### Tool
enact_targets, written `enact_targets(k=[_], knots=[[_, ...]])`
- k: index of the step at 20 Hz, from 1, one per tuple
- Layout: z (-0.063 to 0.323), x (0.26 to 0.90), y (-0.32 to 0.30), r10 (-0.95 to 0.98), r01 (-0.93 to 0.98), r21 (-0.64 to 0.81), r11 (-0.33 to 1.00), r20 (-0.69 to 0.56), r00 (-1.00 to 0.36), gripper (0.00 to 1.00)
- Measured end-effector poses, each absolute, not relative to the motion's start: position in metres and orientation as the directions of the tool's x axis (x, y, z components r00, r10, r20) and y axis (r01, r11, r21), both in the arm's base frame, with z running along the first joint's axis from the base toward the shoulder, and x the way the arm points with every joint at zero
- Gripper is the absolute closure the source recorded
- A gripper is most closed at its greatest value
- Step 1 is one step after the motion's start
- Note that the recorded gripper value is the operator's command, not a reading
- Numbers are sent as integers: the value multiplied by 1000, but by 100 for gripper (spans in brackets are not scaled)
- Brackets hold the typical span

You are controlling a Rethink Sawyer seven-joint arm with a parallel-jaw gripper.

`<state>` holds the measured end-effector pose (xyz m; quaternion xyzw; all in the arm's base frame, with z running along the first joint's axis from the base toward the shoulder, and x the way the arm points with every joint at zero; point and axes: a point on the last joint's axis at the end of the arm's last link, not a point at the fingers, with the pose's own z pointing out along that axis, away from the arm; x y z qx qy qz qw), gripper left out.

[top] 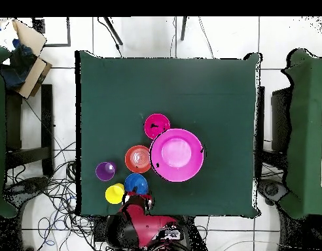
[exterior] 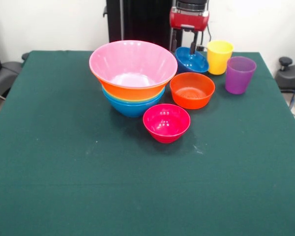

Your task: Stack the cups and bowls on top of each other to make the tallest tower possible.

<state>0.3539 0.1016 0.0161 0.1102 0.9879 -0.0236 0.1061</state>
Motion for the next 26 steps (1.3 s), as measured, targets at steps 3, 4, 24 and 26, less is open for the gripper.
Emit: enact_targets(k=[3,4,24,26], knots=[[13,351,102,213,223,-25,975,-205,-955,0],[11,348,102,213,222,-27,975,-196,-957,0],[-31,304,98,225,229,-50,972,-72,-972,0],[-32,303,98,226,229,-51,972,-66,-972,0]])
